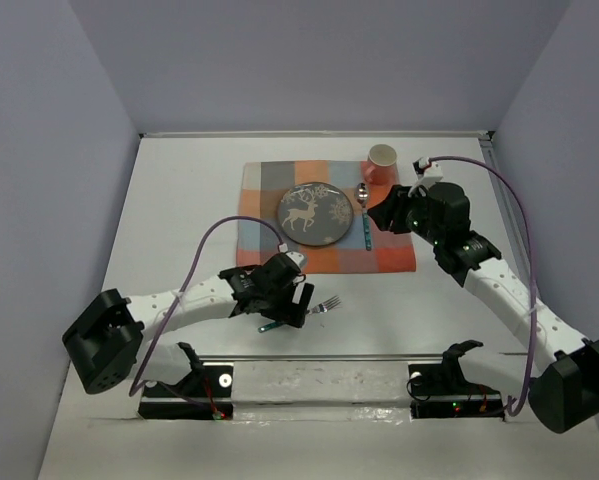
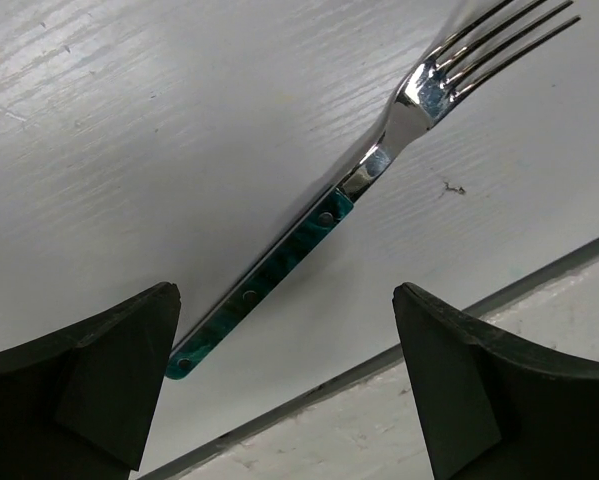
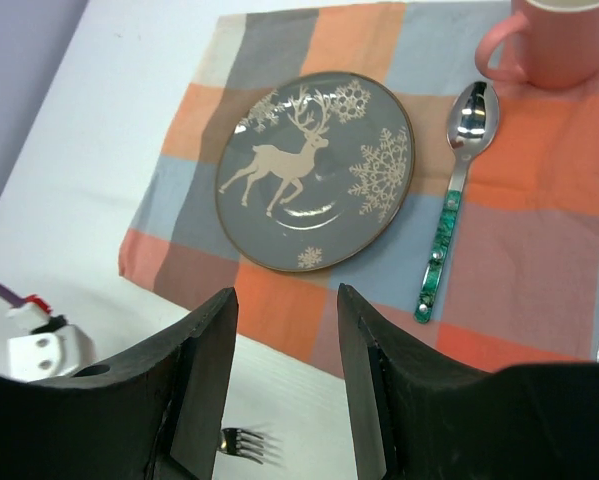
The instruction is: Set the dinner table for one person
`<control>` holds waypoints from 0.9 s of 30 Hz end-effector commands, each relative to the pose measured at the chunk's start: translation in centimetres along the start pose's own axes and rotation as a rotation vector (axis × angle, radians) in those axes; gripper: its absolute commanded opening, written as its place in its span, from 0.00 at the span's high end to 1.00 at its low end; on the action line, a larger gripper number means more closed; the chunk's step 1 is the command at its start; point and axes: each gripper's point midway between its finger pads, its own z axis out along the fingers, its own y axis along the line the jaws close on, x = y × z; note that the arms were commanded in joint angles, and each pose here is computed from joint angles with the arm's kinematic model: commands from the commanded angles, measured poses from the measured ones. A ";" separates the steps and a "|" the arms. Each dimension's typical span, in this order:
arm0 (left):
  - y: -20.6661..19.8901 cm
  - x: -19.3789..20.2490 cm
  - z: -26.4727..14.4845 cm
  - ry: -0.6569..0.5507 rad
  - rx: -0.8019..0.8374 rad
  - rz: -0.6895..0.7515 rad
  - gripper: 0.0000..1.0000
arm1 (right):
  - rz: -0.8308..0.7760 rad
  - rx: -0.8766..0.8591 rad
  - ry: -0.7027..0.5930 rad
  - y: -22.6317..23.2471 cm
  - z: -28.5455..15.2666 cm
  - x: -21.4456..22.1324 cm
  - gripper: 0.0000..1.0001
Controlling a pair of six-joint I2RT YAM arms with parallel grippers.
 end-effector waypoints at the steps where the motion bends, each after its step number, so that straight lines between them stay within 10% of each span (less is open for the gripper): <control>1: 0.3 -1.1 0.7 -0.030 -0.083 0.053 0.01 | -0.020 -0.035 -0.031 0.8 -1.5 -0.5 0.49; 12: 0.0 1.5 2.8 0.057 -0.103 0.130 0.09 | -0.019 -0.064 -0.039 1.3 -2.3 -0.3 0.49; 27: -0.4 5.0 5.0 0.144 -0.167 0.274 0.76 | -0.010 -0.082 -0.097 2.2 -2.8 -2.5 0.50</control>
